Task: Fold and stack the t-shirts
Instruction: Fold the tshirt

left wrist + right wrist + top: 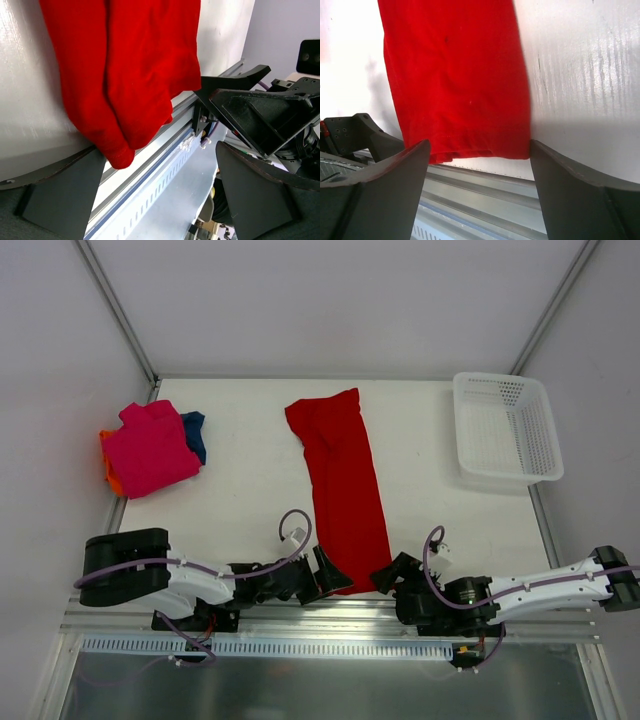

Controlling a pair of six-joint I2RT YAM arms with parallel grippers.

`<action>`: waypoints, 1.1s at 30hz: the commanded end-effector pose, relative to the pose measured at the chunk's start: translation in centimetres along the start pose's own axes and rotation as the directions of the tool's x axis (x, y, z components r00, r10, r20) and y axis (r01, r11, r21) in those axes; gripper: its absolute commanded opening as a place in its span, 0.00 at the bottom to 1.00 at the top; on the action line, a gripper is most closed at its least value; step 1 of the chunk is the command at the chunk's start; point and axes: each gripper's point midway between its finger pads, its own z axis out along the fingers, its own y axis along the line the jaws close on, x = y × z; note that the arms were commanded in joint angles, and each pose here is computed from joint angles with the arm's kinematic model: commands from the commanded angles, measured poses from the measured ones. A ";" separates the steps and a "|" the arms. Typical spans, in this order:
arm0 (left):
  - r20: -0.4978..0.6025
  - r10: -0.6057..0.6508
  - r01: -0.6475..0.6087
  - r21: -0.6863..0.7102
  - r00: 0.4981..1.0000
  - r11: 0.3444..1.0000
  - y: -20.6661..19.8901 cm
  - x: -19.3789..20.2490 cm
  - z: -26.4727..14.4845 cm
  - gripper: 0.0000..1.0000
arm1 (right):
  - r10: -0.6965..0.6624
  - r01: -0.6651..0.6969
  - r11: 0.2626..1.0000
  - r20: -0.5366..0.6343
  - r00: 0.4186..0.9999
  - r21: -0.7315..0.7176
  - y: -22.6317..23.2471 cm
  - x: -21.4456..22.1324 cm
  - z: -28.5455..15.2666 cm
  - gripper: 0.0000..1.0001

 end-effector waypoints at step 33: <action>-0.080 0.197 -0.208 -0.558 0.977 0.803 11.9 -0.3 -4.2 0.84 | -0.168 0.180 0.968 -0.084 0.982 0.174 -6.5 2.2 1.2 0.08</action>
